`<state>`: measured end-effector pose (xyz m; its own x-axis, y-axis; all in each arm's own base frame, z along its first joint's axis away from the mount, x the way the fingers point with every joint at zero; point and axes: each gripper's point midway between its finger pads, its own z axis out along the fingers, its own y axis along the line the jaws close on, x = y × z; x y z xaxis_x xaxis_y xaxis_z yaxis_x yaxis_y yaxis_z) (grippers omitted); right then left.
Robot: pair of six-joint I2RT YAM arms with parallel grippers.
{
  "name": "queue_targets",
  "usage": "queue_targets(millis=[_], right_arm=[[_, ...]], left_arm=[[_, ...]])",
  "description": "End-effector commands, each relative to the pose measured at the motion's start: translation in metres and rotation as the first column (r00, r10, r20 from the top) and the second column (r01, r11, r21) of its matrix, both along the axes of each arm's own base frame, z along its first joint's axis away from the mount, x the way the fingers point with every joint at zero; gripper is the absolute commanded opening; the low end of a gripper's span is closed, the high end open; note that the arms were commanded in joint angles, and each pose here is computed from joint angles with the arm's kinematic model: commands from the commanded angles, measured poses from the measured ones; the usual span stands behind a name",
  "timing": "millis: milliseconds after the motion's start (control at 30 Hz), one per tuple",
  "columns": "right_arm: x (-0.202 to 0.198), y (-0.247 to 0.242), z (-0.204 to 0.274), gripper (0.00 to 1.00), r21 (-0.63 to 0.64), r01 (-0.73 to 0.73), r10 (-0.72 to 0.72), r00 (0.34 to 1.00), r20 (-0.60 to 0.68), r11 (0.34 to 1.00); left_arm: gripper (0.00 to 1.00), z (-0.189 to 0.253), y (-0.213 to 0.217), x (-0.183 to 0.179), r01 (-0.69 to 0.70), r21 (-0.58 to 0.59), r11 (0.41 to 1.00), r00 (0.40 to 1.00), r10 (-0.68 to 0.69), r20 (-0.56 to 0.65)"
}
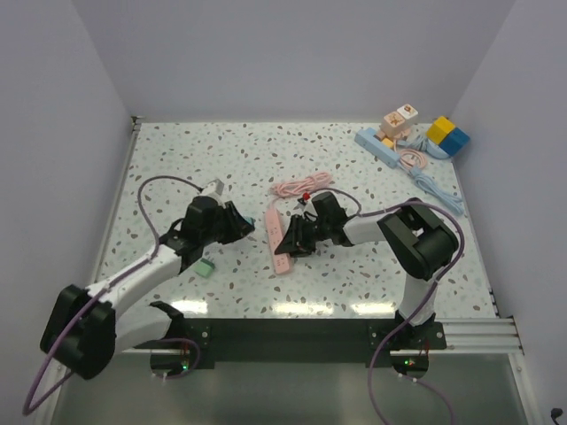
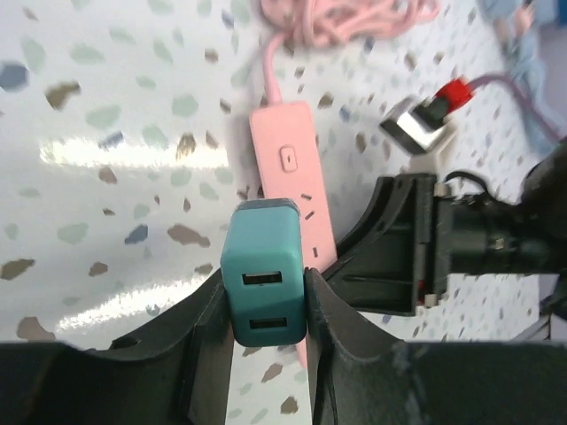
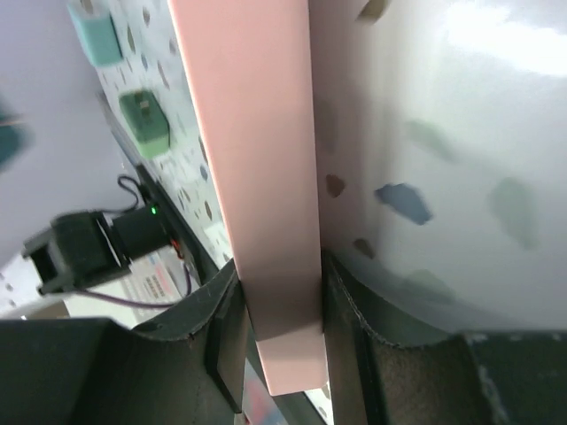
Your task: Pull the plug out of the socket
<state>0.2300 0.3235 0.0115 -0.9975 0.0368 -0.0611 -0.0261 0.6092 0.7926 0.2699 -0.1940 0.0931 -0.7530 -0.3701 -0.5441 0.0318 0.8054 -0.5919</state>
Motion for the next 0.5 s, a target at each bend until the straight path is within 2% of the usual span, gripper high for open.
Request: queue_targets(millis=[0, 33, 133, 200, 333, 433, 467], right_arm=[[-0.032, -0.105, -0.104, 0.00, -0.528, 0.171, -0.299, 0.939, -0.168, 0.832], [-0.030, -0.105, -0.104, 0.00, -0.529, 0.175, -0.303, 0.939, -0.165, 0.830], [-0.026, -0.103, -0.100, 0.00, -0.522, 0.178, -0.297, 0.942, -0.153, 0.834], [-0.025, -0.101, -0.098, 0.00, -0.514, 0.170, -0.286, 0.946, -0.155, 0.841], [-0.019, -0.096, -0.091, 0.00, -0.492, 0.157, -0.256, 0.956, -0.140, 0.856], [-0.016, -0.095, -0.087, 0.00, -0.484, 0.145, -0.233, 0.964, -0.126, 0.863], [-0.016, -0.094, -0.086, 0.00, -0.480, 0.138, -0.224, 0.966, -0.128, 0.866]], left_arm=[[0.00, 0.038, 0.031, 0.006, -0.145, -0.003, 0.989, 0.984, 0.145, 0.108], [0.00, 0.025, 0.044, -0.008, -0.200, 0.042, 0.979, 0.980, 0.199, 0.024], [0.00, 0.014, 0.073, -0.027, -0.296, 0.119, 0.948, 0.954, 0.300, -0.015], [0.00, 0.011, 0.090, -0.033, -0.354, 0.157, 0.922, 0.934, 0.358, 0.004], [0.00, -0.026, 0.127, -0.059, -0.438, 0.295, 0.849, 0.875, 0.479, -0.078], [0.00, -0.033, 0.130, -0.060, -0.455, 0.297, 0.839, 0.864, 0.497, -0.080], [0.03, -0.035, 0.131, -0.060, -0.458, 0.302, 0.836, 0.861, 0.501, -0.084]])
